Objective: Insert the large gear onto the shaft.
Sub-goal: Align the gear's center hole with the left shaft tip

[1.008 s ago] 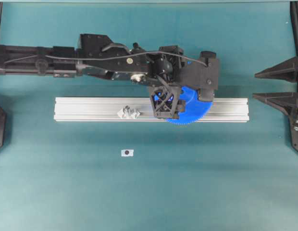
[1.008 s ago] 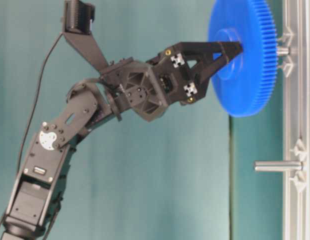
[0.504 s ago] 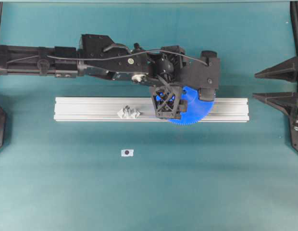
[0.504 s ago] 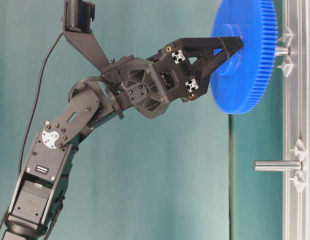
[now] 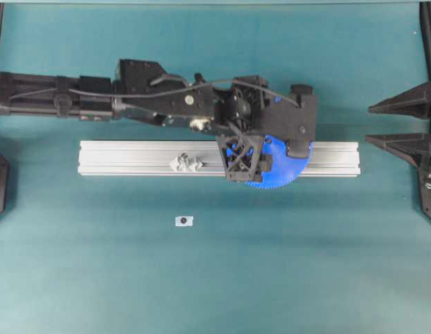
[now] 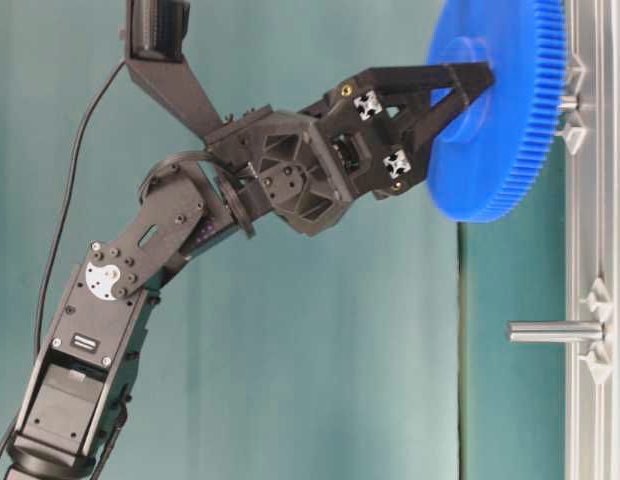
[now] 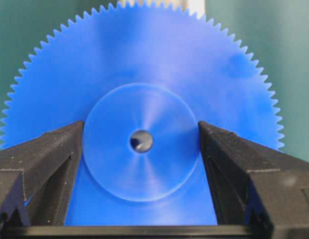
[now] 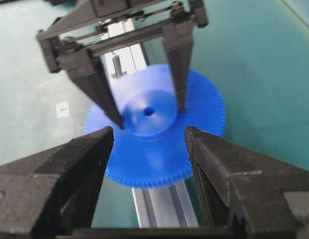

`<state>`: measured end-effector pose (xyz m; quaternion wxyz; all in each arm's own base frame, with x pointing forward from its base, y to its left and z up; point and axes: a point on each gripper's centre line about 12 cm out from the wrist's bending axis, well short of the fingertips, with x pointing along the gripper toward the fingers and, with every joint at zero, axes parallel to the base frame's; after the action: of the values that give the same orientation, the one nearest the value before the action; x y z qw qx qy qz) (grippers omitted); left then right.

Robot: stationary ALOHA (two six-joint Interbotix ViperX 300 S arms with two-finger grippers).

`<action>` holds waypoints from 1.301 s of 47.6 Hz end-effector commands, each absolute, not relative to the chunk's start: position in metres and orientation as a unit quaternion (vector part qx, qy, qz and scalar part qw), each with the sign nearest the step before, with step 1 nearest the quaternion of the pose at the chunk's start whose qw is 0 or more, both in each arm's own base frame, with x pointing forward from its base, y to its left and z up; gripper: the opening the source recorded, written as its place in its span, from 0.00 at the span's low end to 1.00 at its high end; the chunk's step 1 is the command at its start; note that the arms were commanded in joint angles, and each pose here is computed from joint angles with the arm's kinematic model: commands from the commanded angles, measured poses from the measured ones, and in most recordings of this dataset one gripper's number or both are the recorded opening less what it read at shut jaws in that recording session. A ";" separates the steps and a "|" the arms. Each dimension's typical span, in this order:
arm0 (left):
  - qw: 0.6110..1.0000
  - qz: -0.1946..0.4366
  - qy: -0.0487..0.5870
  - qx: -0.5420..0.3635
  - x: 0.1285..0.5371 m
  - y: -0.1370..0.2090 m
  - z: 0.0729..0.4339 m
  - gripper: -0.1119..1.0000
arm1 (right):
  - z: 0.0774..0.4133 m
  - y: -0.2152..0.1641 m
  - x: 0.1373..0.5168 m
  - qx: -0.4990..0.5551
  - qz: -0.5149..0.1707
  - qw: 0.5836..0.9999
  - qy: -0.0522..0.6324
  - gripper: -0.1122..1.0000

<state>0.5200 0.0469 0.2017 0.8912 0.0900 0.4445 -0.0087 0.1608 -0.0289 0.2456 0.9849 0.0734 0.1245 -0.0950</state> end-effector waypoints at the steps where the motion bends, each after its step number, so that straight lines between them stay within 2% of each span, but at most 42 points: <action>1: 0.898 -0.006 0.431 0.087 0.519 0.044 0.216 0.80 | 0.251 -0.030 0.162 0.076 -0.098 0.985 0.117 0.72; 24: 0.896 0.016 0.437 0.078 0.510 0.071 0.215 0.80 | 0.251 -0.030 0.163 0.076 -0.097 0.985 0.117 0.72; 44: 0.893 0.018 0.443 0.074 0.498 0.072 0.215 0.80 | 0.252 -0.030 0.162 0.077 -0.098 0.986 0.116 0.72; 62: 0.896 0.021 0.437 0.071 0.503 0.073 0.214 0.80 | 0.253 -0.030 0.163 0.076 -0.097 0.986 0.114 0.72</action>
<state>0.5012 0.0693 0.1950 0.8862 0.0697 0.4579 0.0144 0.1607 -0.0291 0.2456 0.9849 0.0735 0.1244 -0.0958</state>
